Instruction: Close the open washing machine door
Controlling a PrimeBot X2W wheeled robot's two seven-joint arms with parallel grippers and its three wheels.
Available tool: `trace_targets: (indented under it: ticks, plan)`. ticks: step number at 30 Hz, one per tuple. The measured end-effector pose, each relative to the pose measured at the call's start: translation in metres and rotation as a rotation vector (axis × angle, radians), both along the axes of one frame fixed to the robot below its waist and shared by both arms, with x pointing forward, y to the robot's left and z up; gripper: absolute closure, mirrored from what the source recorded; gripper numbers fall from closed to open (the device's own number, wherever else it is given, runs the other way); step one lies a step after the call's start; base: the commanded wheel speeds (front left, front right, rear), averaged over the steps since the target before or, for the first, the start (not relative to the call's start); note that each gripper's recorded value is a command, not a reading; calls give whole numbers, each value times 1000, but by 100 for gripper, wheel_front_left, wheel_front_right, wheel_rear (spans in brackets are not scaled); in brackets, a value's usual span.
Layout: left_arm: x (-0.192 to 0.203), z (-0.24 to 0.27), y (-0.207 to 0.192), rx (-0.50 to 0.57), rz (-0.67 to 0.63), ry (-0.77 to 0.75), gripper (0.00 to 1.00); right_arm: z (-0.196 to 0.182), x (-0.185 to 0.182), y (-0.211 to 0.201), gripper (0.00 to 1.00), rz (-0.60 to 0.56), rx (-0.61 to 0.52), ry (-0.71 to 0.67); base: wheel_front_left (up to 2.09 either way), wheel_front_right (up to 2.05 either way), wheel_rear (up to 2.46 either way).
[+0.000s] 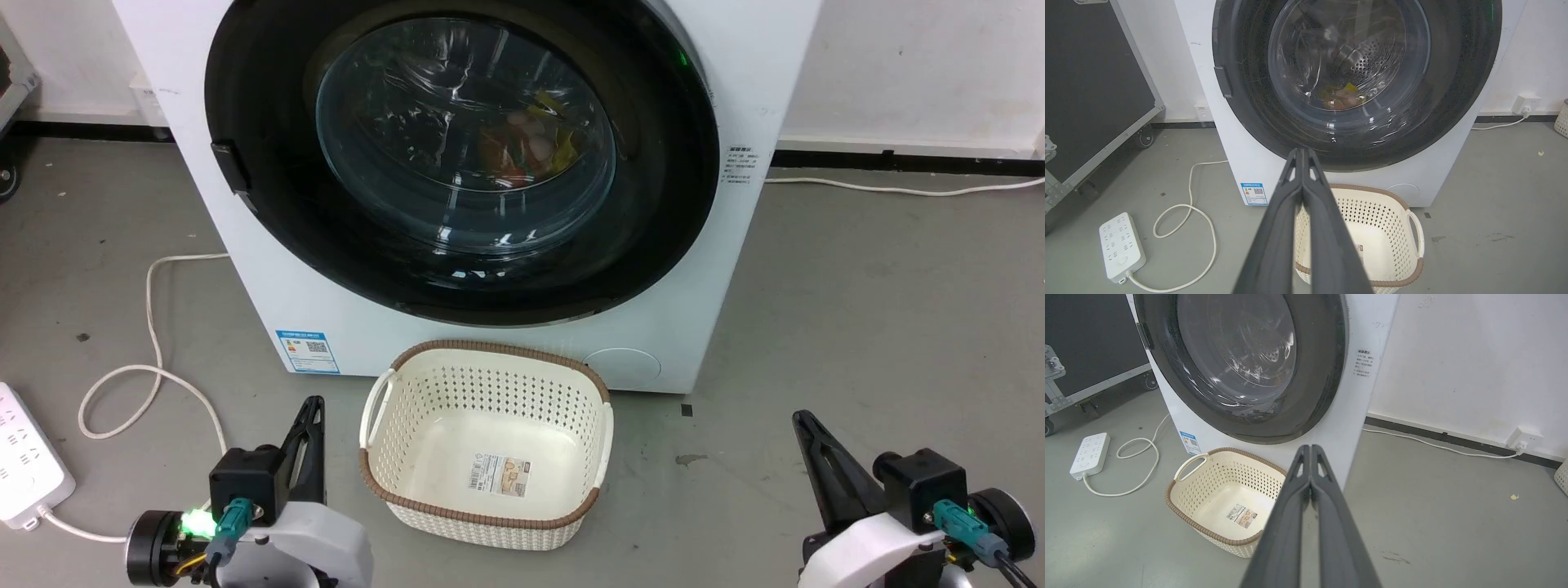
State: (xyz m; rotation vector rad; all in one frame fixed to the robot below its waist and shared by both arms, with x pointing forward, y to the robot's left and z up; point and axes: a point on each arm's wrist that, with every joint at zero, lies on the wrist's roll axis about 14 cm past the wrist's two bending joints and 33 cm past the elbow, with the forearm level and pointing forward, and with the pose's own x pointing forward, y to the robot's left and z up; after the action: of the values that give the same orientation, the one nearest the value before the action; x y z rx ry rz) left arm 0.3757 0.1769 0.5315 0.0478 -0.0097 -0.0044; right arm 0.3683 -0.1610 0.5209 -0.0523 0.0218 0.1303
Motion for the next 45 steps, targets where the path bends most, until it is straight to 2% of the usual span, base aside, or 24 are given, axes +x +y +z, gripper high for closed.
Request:
trace_targets:
  ticks: [45]
  plan:
    - [0,0,0,0,0,0,100,0,0,0,100,0,0,0,0,0,0]
